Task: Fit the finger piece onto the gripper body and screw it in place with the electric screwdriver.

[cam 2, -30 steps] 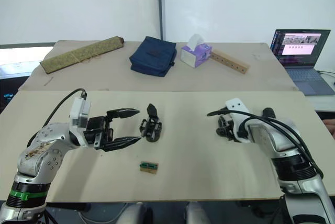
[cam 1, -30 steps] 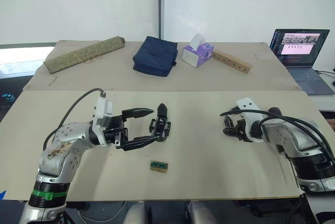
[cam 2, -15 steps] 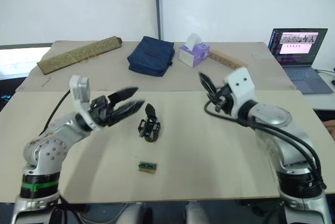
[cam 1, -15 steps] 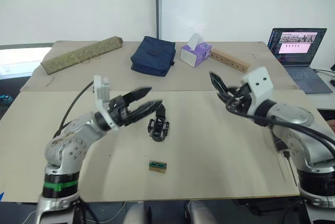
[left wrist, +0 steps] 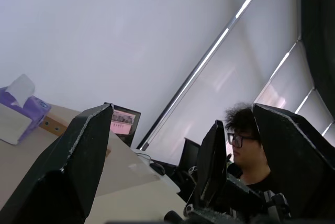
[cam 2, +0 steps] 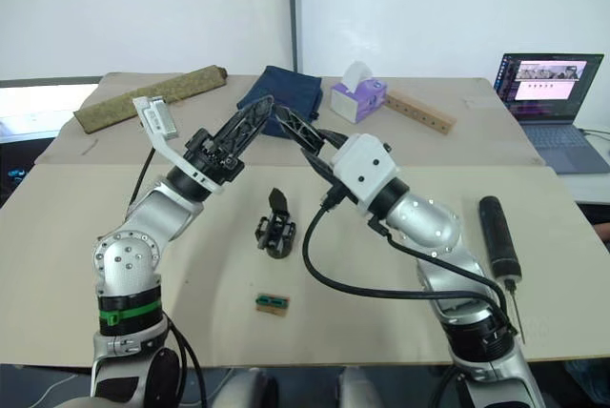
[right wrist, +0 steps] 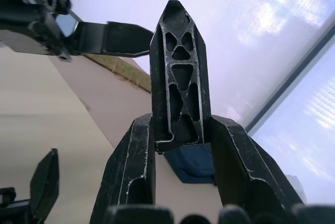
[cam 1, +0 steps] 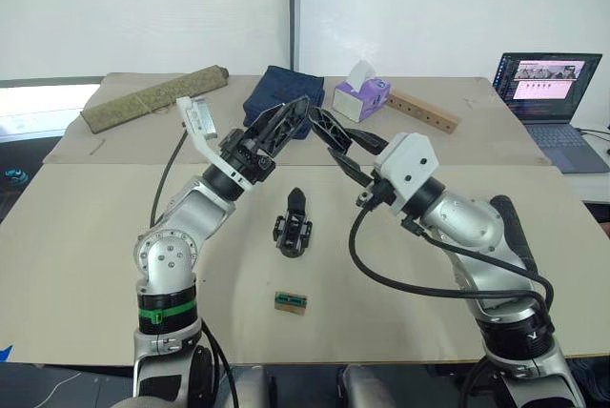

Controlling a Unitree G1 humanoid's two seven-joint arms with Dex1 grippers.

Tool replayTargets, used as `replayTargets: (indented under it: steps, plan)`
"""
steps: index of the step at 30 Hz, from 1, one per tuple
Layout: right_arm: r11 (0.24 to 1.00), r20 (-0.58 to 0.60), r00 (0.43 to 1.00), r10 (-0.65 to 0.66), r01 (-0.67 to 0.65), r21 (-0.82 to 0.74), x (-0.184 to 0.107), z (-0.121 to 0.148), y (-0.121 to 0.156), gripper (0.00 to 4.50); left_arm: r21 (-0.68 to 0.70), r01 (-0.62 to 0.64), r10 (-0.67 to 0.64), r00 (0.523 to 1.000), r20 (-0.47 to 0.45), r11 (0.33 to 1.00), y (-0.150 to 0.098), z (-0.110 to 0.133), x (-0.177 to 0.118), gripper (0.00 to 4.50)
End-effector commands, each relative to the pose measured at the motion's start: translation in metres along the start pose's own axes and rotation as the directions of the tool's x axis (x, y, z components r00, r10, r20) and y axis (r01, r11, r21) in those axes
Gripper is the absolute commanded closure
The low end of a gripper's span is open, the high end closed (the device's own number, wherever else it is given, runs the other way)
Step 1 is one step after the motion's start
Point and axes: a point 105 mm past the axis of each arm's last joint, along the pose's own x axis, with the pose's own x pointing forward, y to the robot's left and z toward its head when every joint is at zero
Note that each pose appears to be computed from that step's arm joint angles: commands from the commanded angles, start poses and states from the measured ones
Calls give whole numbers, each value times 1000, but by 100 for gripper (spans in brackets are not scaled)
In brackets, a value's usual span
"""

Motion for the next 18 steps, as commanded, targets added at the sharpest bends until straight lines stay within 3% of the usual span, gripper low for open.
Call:
replayTargets:
  steps: [1,6,9,13,16,18]
  plan:
    - [999,58,998,-1,4,-41,0,14,-1,341,-11,62,-62,998,16,998,-15,4,-3,91]
    - [999,69,998,12,-9,-43,2,15,2,341,-50,67,-67,998,-2,997,-17,-6,-5,329]
    - [999,73,997,17,-14,-45,3,15,3,341,-58,65,-65,998,6,996,-18,-7,-6,450]
    - [999,67,998,22,-20,-38,3,13,4,341,-89,83,-79,996,51,993,-21,-3,-5,450]
    - [997,41,998,41,-44,61,1,7,6,341,-105,91,-81,992,98,990,-21,4,-5,450]
    - [998,54,998,45,-47,45,-3,9,2,237,-103,106,-94,989,111,989,-22,8,-5,450]
